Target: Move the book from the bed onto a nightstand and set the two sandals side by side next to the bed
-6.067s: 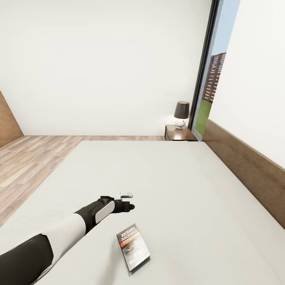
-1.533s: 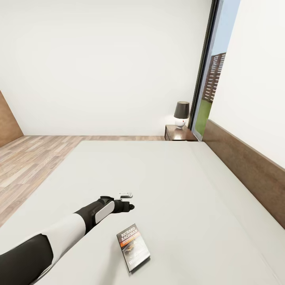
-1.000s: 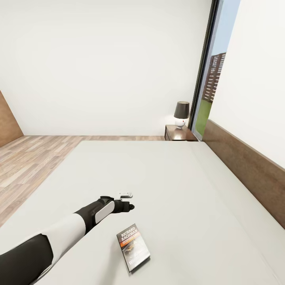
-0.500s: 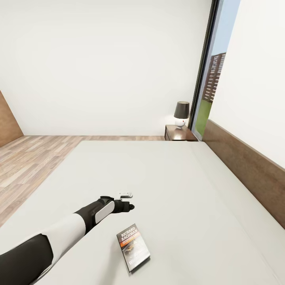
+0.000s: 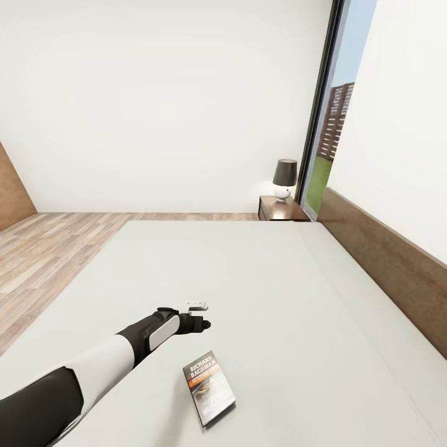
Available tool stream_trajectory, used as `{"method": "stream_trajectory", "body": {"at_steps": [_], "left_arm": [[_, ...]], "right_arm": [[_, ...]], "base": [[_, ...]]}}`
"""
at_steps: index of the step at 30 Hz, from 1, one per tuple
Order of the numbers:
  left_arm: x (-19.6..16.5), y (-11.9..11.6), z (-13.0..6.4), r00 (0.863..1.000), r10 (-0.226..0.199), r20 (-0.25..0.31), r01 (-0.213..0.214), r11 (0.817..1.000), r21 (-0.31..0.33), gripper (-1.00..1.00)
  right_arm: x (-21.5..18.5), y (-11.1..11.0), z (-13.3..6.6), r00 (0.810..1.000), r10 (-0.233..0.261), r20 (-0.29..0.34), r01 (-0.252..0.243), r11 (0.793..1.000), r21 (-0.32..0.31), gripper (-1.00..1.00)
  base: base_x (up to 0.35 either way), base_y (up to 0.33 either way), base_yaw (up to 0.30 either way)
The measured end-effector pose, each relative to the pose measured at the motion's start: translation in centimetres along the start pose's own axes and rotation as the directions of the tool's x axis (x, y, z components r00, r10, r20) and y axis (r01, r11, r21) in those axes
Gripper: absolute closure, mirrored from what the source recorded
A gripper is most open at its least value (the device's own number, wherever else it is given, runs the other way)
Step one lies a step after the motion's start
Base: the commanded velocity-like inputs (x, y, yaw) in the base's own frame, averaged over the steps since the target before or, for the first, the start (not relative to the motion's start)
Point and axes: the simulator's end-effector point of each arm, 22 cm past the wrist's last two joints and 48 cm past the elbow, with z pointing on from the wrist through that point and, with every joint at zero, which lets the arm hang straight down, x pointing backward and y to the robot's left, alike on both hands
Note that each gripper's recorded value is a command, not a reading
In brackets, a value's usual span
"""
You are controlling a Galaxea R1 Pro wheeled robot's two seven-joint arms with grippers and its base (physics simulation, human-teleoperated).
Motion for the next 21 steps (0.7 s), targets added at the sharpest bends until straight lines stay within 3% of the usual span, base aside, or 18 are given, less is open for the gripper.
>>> {"method": "stream_trajectory", "body": {"at_steps": [21], "left_arm": [[0.0,0.0,0.0,1.000,0.000,0.000,0.000,1.000,0.000,-1.00]], "right_arm": [[0.8,1.2,-0.1,1.000,-0.004,-0.011,0.004,1.000,-0.017,-1.00]], "base": [[0.000,0.000,0.000]]}}
